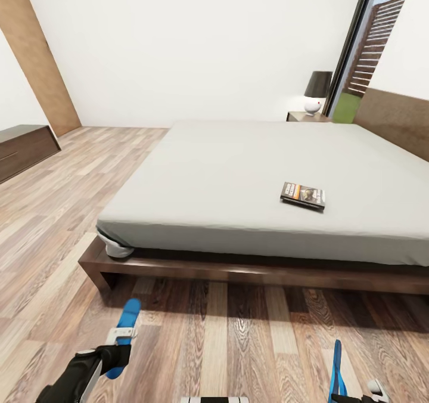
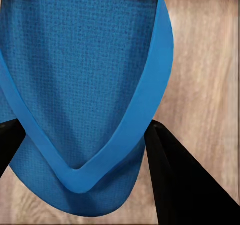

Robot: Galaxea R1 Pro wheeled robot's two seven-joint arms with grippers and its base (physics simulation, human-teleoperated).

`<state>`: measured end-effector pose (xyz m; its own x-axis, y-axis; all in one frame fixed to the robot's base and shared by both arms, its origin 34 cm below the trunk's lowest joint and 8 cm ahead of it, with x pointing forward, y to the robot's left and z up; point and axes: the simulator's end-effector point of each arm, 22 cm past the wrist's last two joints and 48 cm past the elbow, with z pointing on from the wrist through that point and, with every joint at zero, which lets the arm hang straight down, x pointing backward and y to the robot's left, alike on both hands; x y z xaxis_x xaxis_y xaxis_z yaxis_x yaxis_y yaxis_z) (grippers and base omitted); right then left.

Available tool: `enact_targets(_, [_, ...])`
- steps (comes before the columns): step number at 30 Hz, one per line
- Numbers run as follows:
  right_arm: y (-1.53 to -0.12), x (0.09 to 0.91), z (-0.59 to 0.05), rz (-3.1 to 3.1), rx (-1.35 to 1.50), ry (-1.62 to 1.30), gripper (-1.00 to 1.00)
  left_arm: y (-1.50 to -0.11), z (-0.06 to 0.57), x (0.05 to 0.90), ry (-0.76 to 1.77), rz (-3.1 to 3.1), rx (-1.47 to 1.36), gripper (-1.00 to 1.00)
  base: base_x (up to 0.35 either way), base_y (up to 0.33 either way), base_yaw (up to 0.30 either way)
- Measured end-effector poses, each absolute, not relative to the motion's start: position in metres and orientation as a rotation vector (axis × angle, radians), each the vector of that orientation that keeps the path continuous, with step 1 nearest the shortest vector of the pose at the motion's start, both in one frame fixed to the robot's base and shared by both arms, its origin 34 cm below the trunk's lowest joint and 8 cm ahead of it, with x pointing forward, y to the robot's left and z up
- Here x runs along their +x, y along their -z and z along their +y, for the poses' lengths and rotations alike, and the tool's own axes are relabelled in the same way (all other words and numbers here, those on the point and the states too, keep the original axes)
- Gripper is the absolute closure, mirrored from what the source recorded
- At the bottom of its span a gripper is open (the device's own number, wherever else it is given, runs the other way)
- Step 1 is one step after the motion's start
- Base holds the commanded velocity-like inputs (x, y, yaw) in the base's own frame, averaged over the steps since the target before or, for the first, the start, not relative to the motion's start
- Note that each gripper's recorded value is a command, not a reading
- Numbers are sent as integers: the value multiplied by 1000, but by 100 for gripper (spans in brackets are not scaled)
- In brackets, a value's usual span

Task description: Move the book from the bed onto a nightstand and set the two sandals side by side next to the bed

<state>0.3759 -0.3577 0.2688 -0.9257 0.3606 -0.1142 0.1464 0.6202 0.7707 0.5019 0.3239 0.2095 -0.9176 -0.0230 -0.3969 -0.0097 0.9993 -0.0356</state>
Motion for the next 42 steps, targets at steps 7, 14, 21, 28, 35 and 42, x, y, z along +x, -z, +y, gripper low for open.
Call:
enact_targets(7, [-264, 372, -358, 2603, 424, -1199, 100, -202, 321, 494, 3, 2791, 54, 100, 0, 0, 0])
enact_targets(14, [-255, 365, -357, 2626, 444, -1202, 100, -188, 304, 483, 27, 2829, 65, 100, 0, 0, 0])
enact_targets(21, [-254, 367, -361, 2617, 479, -1214, 100, -179, 302, 477, 32, 2850, 67, 100, 0, 0, 0])
enact_targets(28, [-279, 410, -351, 2622, 590, -1334, 100, -179, 302, 477, 32, 2849, 67, 100, 0, 0, 0])
enact_targets(35, [-306, 447, -343, 2556, 631, -1410, 100, -179, 302, 477, 32, 2849, 67, 100, 0, 0, 0])
enact_targets(42, [-306, 454, -342, 2512, 679, -1439, 100, -171, 302, 470, 33, 2870, 67, 100, 0, 0, 0])
